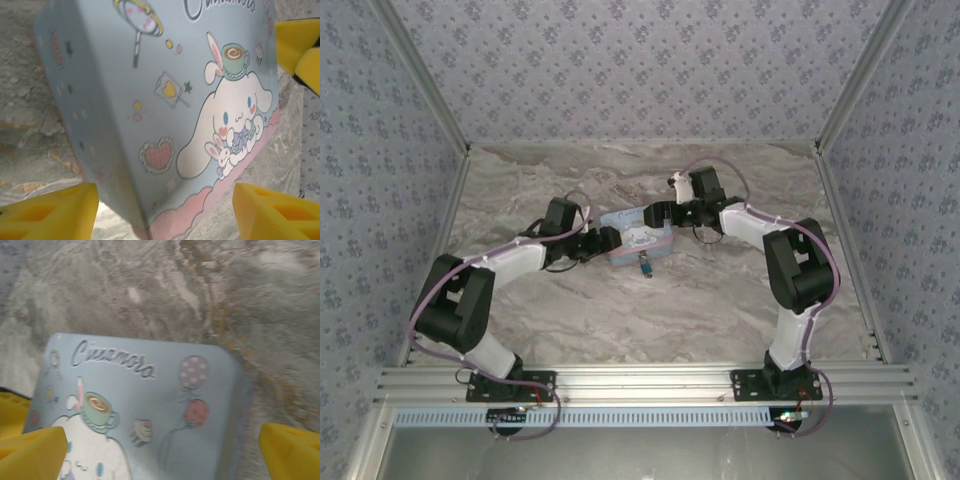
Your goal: Unlock the padlock with the key
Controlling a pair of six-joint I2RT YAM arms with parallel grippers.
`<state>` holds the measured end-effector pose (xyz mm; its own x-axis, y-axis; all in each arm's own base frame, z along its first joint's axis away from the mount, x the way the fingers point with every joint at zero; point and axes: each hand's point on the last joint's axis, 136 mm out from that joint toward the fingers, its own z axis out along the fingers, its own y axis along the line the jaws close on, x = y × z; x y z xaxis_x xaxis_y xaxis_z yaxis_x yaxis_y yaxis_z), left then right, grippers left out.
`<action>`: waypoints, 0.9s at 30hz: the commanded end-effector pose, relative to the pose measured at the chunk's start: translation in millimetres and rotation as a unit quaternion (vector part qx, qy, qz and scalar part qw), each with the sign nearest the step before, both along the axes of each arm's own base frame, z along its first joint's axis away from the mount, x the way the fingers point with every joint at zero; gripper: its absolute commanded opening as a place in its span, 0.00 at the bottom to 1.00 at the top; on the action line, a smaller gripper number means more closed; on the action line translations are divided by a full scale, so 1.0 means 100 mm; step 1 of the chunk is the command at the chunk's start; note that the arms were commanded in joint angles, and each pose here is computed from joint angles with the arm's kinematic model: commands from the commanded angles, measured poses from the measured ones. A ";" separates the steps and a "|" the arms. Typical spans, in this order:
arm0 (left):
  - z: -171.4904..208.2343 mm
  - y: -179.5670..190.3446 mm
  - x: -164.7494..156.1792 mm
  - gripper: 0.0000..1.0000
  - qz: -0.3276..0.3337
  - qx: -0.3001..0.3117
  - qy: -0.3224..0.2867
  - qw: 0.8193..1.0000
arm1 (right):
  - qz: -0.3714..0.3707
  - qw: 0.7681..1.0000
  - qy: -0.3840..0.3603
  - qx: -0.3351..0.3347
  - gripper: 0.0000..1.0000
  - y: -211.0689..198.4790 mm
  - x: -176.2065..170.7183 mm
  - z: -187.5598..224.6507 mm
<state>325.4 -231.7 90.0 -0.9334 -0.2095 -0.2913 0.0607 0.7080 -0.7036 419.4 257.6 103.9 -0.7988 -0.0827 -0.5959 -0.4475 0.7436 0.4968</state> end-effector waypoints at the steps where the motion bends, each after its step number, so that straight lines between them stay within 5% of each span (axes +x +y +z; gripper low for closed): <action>1: 0.16 0.09 0.05 0.72 0.031 0.005 -0.030 0.999 | -0.041 0.996 -0.043 -0.064 1.00 -0.34 0.00 0.15; 8: 0.43 0.33 0.12 0.79 0.058 0.046 -0.071 0.995 | -0.008 0.993 -0.068 -0.099 0.93 -0.39 -0.52 0.27; 15: 0.50 0.51 0.43 0.85 0.070 0.038 -0.072 0.994 | 0.067 0.988 -0.071 -0.122 0.81 0.04 -1.15 0.00; 27: 0.23 0.28 0.81 0.87 0.023 0.027 -0.045 0.998 | 0.101 0.984 -0.035 -0.140 0.64 0.36 -1.26 -0.50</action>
<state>401.6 -195.7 109.7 -0.8853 -0.2623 -0.3840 0.0510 0.7660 -0.6408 284.3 289.9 51.3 -0.7168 -0.4185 -0.5577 -0.6295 0.7324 0.2594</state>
